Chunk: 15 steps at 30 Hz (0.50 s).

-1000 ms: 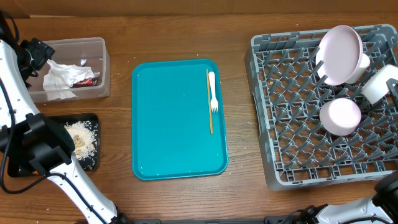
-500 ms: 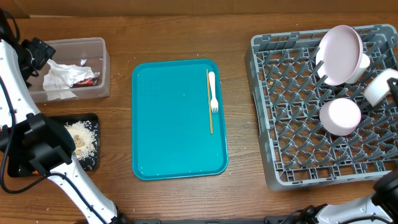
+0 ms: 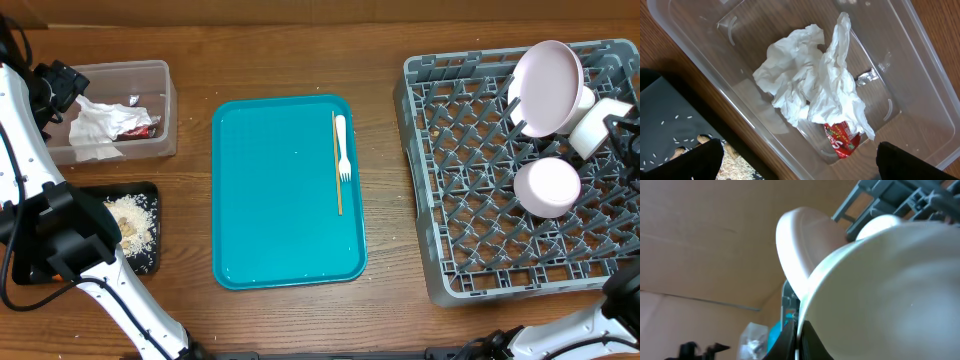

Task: Sort waste into correct bins and load items into the dishwasher rack
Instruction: 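Release the white bowl in the rack and raise the right gripper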

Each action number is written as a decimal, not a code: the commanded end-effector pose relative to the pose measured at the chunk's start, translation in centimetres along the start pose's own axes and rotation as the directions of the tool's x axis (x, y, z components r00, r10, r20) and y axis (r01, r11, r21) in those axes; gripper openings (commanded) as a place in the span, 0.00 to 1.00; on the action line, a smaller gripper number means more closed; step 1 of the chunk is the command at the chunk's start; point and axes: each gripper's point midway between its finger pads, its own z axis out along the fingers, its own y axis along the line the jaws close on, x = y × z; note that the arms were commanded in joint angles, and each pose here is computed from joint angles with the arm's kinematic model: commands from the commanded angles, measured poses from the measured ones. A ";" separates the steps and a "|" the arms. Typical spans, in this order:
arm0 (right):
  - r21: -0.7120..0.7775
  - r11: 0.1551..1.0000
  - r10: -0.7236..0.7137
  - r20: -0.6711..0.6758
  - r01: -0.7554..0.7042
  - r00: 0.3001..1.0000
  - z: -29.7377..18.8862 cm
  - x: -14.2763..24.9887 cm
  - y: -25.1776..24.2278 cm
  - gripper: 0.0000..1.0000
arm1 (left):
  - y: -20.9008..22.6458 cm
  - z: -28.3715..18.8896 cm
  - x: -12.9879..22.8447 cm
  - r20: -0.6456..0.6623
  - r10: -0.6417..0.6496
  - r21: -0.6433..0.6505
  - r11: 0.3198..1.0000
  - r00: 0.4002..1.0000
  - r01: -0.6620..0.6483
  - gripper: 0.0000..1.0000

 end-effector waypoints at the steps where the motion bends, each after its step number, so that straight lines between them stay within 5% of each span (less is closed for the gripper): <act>1: 0.122 0.989 0.086 0.020 -0.088 0.996 -0.1 0.1 -3.1 0.06 | 0.0 -0.5 -0.1 0.016 -0.003 -0.005 1.000 1.000 0.003 1.00; 15: 0.250 0.934 0.219 0.164 -0.255 0.962 -5.0 -1.2 -3.8 0.16 | 0.0 -0.5 -0.1 0.016 -0.003 -0.005 1.000 1.000 0.003 1.00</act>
